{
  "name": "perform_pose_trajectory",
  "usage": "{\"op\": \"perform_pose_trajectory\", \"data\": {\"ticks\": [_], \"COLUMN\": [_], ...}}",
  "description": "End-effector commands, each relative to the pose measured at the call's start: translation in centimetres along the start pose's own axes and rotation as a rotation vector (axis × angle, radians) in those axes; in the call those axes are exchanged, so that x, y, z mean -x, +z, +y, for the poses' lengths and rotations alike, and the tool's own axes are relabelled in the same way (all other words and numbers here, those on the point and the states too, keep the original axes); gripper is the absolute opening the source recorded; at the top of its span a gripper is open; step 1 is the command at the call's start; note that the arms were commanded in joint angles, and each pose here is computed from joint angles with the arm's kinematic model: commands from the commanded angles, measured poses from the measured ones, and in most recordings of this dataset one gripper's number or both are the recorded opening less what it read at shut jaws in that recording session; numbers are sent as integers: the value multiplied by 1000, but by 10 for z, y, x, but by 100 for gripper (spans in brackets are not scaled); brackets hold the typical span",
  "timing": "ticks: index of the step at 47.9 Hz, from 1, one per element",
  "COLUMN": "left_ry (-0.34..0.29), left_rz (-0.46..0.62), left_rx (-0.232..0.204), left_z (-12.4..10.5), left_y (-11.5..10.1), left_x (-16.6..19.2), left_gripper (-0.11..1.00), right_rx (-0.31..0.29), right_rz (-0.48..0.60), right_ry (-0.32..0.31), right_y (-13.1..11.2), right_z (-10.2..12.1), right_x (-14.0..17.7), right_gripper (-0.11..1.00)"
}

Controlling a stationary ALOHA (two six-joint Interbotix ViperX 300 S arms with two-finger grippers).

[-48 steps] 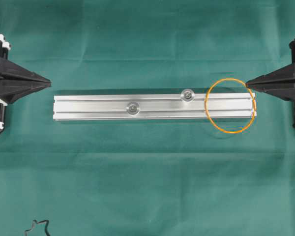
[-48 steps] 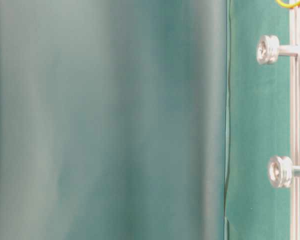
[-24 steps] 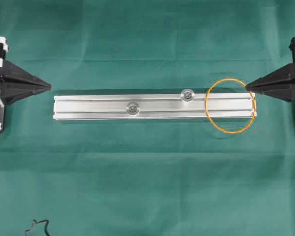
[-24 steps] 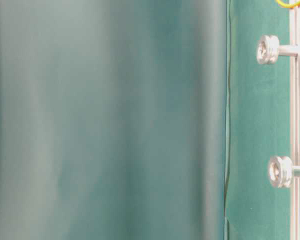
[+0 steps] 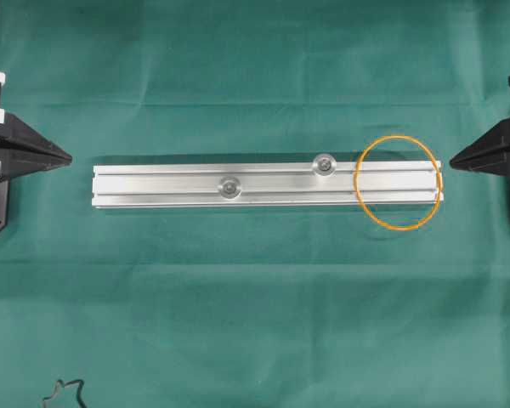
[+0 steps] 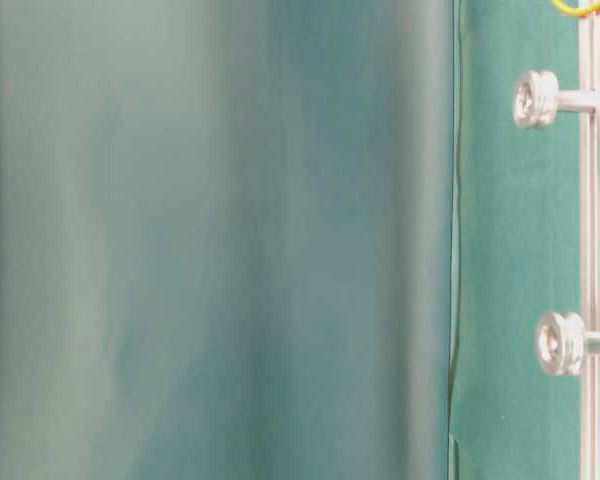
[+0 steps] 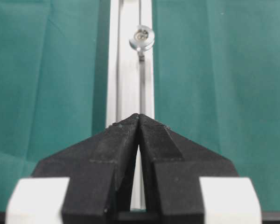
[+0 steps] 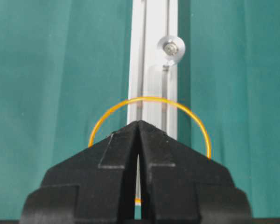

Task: Hook the rubber onto the shaft.
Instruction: 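Move the right gripper toward the orange rubber band on the rail end, then open the right gripper and position it above the band's edge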

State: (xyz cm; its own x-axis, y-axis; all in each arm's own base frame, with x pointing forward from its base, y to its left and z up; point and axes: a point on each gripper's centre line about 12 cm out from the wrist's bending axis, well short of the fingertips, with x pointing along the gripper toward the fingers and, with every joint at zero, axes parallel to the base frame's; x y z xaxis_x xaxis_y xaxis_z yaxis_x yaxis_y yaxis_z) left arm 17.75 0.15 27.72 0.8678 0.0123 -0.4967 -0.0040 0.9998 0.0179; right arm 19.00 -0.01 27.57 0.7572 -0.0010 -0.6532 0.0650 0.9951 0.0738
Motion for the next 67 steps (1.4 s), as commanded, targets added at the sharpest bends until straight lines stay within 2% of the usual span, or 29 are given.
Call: {"op": "perform_pose_trajectory", "data": {"ticks": [1, 11, 28, 42, 67], "left_ry": [4, 4, 4, 5, 5], "left_rz": [-23, -24, -21, -18, -17], "left_rx": [-2, -1, -1, -2, -1], "left_z": [1, 1, 1, 1, 1], "left_y": [10, 11, 10, 10, 10], "left_x": [2, 2, 2, 2, 2], "left_gripper": [0, 0, 0, 0, 0], "right_rx": [-5, -7, -7, -4, -3], "right_rz": [-12, 41, 241, 355, 401], "right_ry": [1, -4, -25, -37, -43], "right_y": [9, 6, -1, 3, 2], "right_z": [1, 0, 0, 0, 0], "right_x": [2, -3, 0, 7, 2], "right_gripper": [3, 3, 3, 3, 3]}}
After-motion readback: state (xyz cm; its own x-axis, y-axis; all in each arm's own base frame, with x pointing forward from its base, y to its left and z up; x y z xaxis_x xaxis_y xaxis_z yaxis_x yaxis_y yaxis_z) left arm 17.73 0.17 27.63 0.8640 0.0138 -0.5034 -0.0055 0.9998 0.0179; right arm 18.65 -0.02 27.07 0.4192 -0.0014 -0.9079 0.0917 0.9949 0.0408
